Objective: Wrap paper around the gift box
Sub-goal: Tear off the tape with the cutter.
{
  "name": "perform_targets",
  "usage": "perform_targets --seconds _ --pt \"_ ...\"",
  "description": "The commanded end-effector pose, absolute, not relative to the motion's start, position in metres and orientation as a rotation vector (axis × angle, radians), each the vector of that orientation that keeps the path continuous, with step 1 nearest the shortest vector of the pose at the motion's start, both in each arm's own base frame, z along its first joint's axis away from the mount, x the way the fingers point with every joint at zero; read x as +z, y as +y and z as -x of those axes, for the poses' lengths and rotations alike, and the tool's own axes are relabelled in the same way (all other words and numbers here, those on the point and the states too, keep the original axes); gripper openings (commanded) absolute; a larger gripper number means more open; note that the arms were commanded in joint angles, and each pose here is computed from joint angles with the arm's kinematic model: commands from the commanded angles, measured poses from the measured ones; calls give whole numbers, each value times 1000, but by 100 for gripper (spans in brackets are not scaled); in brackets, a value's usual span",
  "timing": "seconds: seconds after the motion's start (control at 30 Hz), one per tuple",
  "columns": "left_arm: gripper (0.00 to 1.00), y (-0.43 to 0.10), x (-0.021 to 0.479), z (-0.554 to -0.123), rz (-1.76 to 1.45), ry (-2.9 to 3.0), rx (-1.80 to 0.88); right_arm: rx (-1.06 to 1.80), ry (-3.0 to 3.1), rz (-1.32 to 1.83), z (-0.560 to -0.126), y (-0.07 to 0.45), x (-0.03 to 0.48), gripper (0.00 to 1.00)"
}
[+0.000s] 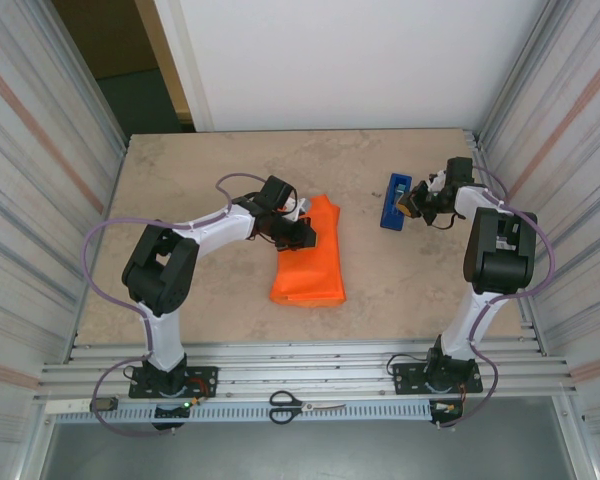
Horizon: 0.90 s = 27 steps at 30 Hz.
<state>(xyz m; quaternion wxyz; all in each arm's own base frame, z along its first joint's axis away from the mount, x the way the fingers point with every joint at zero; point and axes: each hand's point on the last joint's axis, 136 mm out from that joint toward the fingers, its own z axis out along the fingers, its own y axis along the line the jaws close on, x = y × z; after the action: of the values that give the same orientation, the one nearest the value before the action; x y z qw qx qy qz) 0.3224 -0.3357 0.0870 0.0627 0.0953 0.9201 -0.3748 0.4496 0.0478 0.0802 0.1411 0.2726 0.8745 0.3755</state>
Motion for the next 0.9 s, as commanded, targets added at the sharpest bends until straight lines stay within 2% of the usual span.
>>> perform_targets --seconds 0.0,0.43,0.87 --pt "0 -315 20 -295 -260 2991 -964 1193 2484 -741 -458 60 103 0" --pt "0 -313 17 -295 -260 2994 -948 1243 2428 -725 -456 64 146 0" --pt "0 -312 18 -296 -261 2990 -944 1268 2503 -792 -383 86 115 0"
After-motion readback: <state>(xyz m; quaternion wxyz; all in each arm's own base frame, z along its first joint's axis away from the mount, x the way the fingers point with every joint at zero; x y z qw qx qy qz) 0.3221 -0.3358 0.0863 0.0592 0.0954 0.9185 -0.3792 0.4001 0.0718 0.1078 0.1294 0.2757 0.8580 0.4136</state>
